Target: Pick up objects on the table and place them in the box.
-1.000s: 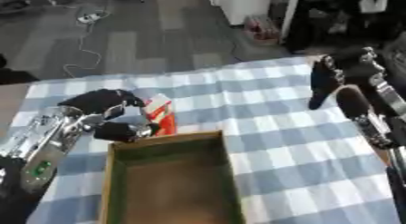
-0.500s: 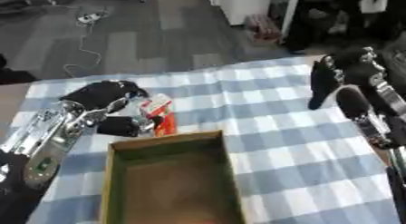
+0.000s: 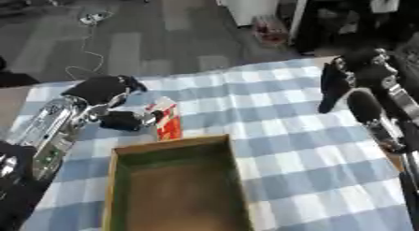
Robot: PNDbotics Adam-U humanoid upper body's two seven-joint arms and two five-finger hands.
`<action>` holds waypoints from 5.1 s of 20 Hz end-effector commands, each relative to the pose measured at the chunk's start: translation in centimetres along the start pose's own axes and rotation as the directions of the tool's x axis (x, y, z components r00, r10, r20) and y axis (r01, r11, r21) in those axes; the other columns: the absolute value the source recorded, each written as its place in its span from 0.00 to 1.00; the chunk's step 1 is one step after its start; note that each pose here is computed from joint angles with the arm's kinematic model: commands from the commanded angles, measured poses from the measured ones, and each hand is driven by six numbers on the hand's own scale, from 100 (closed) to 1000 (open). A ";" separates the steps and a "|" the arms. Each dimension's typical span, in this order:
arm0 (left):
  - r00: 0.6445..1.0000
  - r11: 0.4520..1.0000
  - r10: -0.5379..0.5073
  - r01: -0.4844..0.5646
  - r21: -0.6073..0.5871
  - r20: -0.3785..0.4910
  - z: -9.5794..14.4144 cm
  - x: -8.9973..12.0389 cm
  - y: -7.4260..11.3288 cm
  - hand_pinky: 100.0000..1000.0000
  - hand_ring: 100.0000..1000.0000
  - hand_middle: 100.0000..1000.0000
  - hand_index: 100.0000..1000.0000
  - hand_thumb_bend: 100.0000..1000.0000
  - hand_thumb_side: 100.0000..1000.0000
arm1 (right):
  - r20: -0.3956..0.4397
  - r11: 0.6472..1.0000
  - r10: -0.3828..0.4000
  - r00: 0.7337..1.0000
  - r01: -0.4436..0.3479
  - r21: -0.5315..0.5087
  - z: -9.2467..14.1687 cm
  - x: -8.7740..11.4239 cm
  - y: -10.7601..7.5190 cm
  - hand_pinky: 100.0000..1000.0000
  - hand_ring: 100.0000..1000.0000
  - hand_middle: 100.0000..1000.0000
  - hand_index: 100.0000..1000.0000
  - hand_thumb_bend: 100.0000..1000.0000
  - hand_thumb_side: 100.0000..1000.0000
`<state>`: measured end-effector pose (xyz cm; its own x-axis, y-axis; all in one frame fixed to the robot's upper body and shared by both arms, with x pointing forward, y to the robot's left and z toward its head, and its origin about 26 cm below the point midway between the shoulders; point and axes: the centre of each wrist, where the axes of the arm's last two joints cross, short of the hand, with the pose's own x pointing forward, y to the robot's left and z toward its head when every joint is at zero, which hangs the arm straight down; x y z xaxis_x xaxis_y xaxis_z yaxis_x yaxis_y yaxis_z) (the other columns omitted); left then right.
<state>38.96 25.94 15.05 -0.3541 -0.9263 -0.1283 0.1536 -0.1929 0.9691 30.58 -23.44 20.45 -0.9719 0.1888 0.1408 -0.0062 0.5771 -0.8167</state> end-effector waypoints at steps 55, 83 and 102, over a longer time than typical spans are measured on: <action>1.000 0.997 -0.027 0.028 -0.066 0.005 -2.4 -1.0 -0.3 0.59 0.64 0.75 0.85 0.16 1.00 | 0.063 1.000 0.015 0.998 -0.016 0.016 -1.4 0.3 -0.5 0.28 0.26 0.30 0.41 0.00 1.00; 0.996 0.982 0.010 -0.027 0.186 0.091 -1.0 -0.2 0.9 0.00 0.00 0.00 0.24 0.00 0.74 | 0.058 1.000 0.016 0.998 -0.017 0.023 -1.3 0.3 -0.6 0.28 0.26 0.30 0.42 0.00 1.00; 0.920 0.939 -0.106 -0.032 0.343 0.377 9.0 4.4 5.7 0.00 0.00 0.00 0.24 0.00 0.76 | 0.048 0.999 0.029 0.998 -0.030 0.029 -0.9 0.3 -0.7 0.28 0.26 0.30 0.41 0.00 1.00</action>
<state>30.73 23.63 20.67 -0.6690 -0.7366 -0.0991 -0.1342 -0.0114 0.9909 30.74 -22.69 20.99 -0.9772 0.1636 0.1355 -0.0162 0.5787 -0.8154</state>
